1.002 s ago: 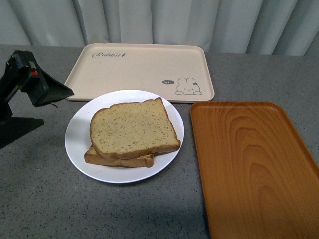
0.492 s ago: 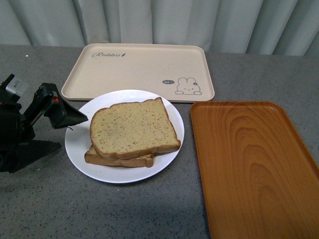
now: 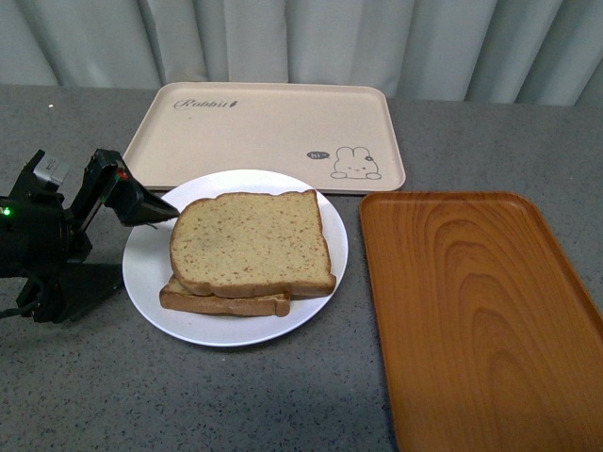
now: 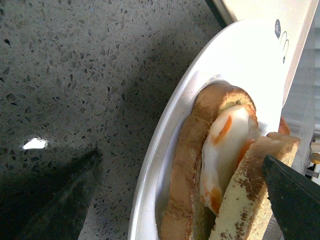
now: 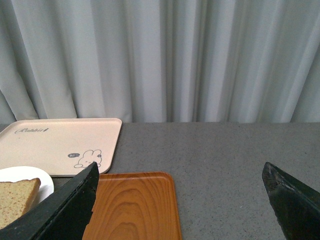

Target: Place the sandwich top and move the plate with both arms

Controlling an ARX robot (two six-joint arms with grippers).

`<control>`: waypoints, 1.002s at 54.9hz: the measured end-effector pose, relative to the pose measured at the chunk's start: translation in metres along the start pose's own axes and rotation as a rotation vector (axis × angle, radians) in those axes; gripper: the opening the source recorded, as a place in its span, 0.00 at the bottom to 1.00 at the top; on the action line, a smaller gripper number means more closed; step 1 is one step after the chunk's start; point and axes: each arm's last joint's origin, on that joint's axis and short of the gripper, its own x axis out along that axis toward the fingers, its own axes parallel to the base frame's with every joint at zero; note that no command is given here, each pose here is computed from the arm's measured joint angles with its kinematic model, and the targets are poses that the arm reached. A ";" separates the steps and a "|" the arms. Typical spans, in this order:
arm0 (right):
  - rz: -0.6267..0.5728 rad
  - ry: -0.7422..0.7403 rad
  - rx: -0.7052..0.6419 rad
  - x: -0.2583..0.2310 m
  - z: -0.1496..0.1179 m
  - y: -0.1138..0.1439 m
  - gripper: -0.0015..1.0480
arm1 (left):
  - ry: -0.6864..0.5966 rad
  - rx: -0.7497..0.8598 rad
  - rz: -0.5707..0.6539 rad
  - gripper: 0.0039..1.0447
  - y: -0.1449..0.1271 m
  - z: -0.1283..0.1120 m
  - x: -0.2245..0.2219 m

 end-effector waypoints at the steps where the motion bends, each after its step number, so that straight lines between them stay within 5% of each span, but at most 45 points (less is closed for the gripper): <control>1: 0.000 0.000 0.000 0.000 0.000 0.000 0.91 | 0.000 -0.002 -0.001 0.94 0.000 0.000 0.000; 21: 0.000 0.000 0.000 0.000 0.000 0.000 0.91 | 0.002 -0.034 -0.006 0.91 0.003 0.004 0.002; 44: 0.000 0.000 0.000 0.000 0.000 0.000 0.91 | 0.000 -0.096 0.008 0.22 0.008 0.002 0.005; 55: 0.000 0.000 0.000 0.000 0.000 0.000 0.91 | 0.016 -0.091 -0.028 0.04 0.006 0.004 0.004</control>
